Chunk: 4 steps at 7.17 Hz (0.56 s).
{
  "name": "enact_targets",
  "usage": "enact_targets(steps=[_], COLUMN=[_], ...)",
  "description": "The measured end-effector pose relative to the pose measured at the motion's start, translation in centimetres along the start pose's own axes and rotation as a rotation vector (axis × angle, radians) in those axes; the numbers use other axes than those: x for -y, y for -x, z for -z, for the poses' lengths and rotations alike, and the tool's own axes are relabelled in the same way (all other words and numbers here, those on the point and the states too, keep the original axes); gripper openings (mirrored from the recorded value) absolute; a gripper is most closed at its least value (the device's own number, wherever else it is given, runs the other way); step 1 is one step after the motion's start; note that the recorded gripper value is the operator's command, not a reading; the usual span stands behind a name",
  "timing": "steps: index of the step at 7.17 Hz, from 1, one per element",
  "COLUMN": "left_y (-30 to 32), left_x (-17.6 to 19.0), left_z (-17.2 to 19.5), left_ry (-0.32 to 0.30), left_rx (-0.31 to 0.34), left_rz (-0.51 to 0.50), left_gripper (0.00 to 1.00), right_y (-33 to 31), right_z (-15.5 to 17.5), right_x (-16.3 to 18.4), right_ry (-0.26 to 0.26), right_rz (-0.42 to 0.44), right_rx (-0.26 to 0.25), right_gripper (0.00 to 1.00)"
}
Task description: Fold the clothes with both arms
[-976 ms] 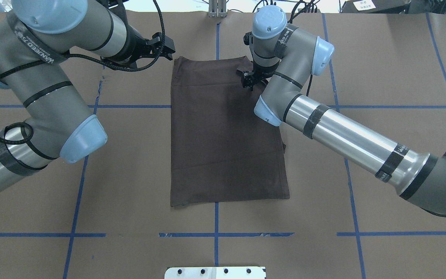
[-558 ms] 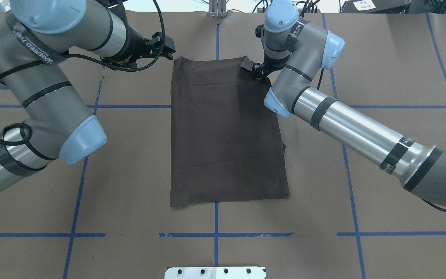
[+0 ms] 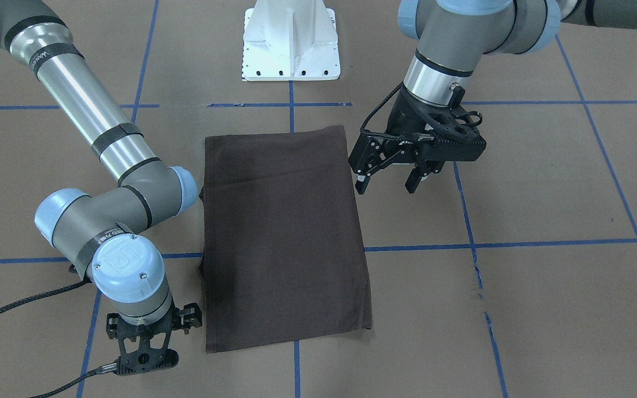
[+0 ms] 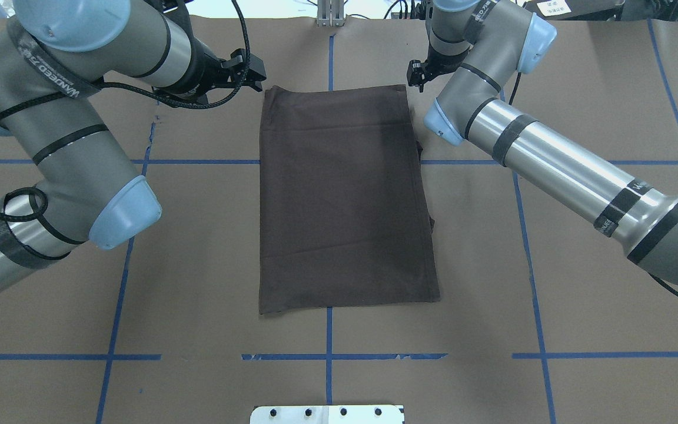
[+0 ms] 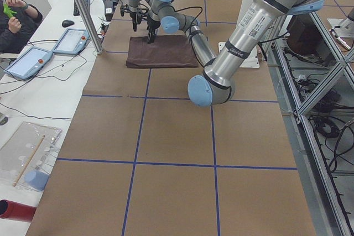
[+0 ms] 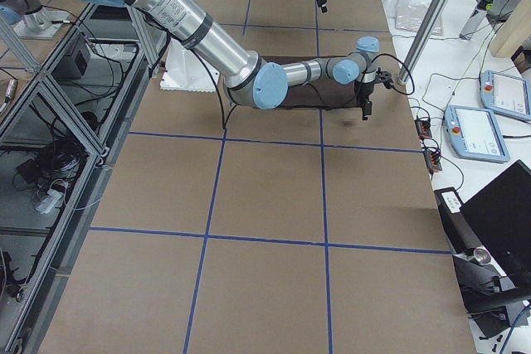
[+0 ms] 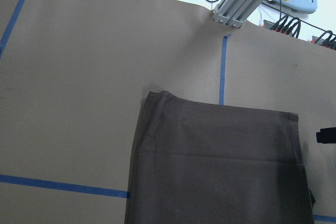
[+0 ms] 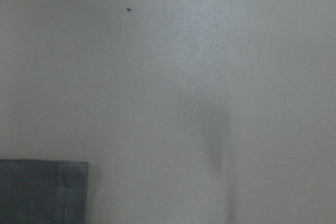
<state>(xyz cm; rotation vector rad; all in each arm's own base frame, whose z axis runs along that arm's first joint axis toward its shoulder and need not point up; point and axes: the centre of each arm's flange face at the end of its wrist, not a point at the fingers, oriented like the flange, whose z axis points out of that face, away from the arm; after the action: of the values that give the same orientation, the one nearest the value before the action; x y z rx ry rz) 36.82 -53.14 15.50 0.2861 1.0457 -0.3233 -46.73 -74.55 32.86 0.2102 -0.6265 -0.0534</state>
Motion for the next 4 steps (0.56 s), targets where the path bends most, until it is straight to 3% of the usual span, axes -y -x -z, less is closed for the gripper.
enact_targets(steps=[2,4], left_y=[1.5,2.2], left_x=[-2.5,-8.4], left_z=[-0.9,-2.4], left_ry=[0.091,0.177], left_rx=[-0.012,0.005], left_rz=[0.092,0.247], left_gripper=[1.0,1.0], right_y=[2.2,2.1], right_z=[4.4,8.2], right_x=[-0.9,-4.8], right_ry=[0.019,0.082], right_rz=[0.012,0.007], right_rx=[0.1,0.149], right_gripper=[1.0,1.0])
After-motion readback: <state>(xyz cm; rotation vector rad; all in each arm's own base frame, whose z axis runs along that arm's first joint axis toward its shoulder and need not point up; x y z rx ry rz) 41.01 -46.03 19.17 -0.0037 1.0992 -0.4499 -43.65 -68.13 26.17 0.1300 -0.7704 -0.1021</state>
